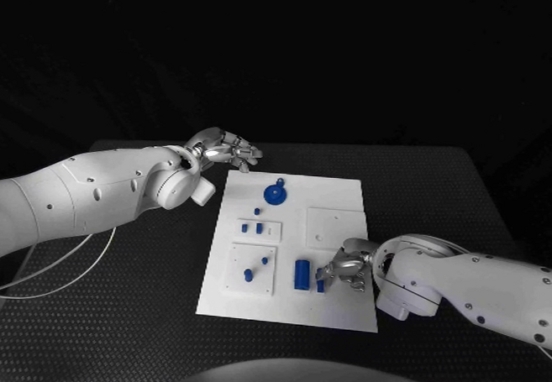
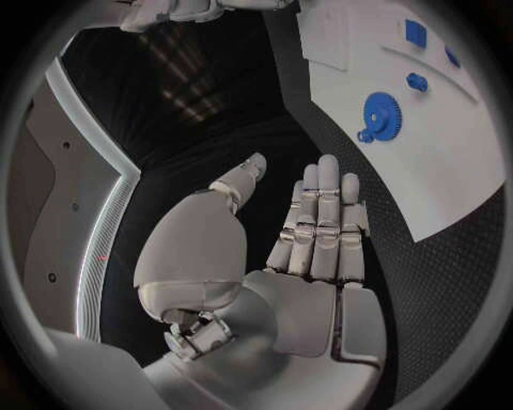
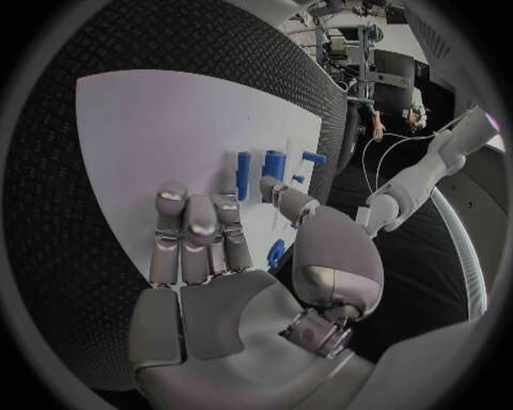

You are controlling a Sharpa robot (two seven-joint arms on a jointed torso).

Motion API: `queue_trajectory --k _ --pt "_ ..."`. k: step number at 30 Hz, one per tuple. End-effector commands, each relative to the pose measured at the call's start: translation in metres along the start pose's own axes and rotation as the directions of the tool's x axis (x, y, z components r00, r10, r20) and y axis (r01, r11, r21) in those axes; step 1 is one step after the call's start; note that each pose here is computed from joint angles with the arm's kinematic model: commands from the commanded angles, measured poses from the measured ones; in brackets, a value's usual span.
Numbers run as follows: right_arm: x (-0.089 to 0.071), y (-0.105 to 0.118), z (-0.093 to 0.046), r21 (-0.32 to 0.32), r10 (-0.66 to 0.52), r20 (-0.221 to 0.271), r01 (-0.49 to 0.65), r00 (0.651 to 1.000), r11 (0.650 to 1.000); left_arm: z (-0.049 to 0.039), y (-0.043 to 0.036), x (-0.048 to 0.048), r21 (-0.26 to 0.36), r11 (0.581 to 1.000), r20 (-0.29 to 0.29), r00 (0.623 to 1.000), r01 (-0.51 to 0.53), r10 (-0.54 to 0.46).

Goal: Assemble the parts on the task board

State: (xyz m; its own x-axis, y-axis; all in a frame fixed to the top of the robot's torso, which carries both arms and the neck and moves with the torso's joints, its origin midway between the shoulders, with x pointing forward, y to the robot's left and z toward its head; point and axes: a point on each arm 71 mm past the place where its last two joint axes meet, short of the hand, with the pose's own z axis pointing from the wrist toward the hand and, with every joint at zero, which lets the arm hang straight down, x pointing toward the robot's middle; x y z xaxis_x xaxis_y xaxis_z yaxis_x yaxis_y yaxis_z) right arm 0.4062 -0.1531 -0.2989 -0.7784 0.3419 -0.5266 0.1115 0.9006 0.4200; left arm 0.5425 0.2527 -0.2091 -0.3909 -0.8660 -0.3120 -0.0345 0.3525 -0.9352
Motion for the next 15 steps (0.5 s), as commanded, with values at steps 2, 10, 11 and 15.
queue_trajectory --k 2,10,11,15 --pt "0.0022 0.0014 -0.0009 -0.021 -0.028 -0.018 0.027 0.999 0.999 0.0004 -0.0014 0.0020 0.006 1.000 -0.016 1.000 0.004 -0.004" --pt "0.0048 0.0039 -0.0025 -0.041 -0.026 -0.036 0.024 0.999 0.999 0.0004 -0.0010 0.0014 0.004 1.000 -0.015 1.000 0.004 -0.004" --pt "0.0049 0.0040 -0.0027 -0.043 -0.025 -0.035 0.024 0.999 0.999 0.0005 -0.0010 0.0014 0.003 1.000 -0.015 1.000 0.004 -0.004" --pt "0.0028 0.0014 -0.0021 -0.035 -0.021 -0.025 0.020 0.999 0.999 0.0005 -0.0010 0.0015 0.003 1.000 -0.015 1.000 0.004 -0.004"
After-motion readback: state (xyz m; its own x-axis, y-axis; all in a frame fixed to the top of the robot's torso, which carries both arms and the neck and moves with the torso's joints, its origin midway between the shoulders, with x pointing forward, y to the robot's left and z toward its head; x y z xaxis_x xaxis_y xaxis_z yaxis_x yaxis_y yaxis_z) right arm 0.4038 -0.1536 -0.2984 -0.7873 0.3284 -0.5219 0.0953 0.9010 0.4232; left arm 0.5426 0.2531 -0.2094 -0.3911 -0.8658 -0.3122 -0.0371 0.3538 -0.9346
